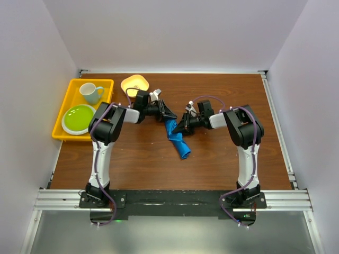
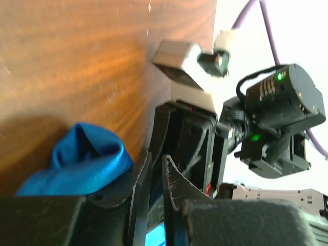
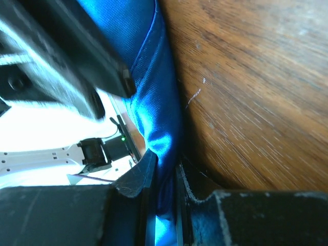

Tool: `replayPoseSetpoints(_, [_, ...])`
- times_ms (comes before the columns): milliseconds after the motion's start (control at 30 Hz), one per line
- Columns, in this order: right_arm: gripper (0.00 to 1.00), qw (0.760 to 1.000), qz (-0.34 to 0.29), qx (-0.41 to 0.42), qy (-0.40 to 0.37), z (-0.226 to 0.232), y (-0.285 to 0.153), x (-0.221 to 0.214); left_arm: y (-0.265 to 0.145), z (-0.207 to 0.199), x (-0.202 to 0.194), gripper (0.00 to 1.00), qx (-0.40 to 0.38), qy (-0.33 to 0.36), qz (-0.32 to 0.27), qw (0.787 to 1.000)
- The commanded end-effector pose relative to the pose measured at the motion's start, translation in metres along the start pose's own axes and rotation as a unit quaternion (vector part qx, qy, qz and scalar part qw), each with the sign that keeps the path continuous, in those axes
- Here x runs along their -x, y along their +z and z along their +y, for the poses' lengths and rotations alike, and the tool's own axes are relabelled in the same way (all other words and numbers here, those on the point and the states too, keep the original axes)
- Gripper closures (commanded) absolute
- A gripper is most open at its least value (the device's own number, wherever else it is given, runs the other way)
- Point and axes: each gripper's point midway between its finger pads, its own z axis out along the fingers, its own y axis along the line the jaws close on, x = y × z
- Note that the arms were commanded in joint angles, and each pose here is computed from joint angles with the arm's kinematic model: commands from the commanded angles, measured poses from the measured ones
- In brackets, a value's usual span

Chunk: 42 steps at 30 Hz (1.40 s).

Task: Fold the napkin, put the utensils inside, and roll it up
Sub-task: Roll the napkin with the utensil

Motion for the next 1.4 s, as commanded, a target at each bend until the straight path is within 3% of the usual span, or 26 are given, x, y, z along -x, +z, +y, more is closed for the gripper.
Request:
replayPoseSetpoints(0, [0.83,1.0,0.002,-0.027,-0.013,-0.01,-0.003,-0.002,-0.004,0.005,0.027,0.81,0.017,0.016,-0.027,0.999])
replayPoseSetpoints(233, [0.82,0.999,-0.002,-0.038,-0.016,-0.013,-0.005,-0.002,-0.015,-0.016,0.015,0.81,0.015,0.02,-0.029,0.999])
replayPoseSetpoints(300, [0.82,0.999,-0.002,-0.04,-0.019,-0.013,-0.005,-0.001,-0.019,-0.002,0.016,0.81,0.066,0.011,-0.041,0.997])
replayPoseSetpoints(333, [0.82,0.999,-0.001,-0.042,-0.018,-0.012,-0.005,-0.001,-0.02,0.001,0.025,0.81,0.09,0.052,-0.048,0.993])
replayPoseSetpoints(400, [0.82,0.999,-0.002,-0.045,-0.025,-0.012,-0.006,0.001,-0.021,0.016,0.025,0.81,0.121,0.052,-0.047,0.99])
replayPoseSetpoints(667, [0.82,0.999,-0.002,-0.048,-0.023,-0.013,-0.007,-0.001,-0.012,0.028,0.028,0.81,0.099,0.053,-0.03,0.993])
replayPoseSetpoints(833, [0.82,0.999,-0.003,-0.049,-0.024,-0.013,-0.007,-0.001,-0.018,-0.016,0.037,0.78,0.069,0.092,-0.042,0.993])
replayPoseSetpoints(1067, [0.82,0.998,-0.003,-0.051,-0.029,-0.011,-0.007,0.002,-0.027,-0.061,0.013,0.74,-0.005,0.08,-0.047,0.996])
replayPoseSetpoints(1367, [0.81,0.998,-0.004,-0.049,-0.028,-0.011,-0.006,0.004,-0.006,-0.034,-0.025,0.85,0.002,0.041,-0.02,0.999])
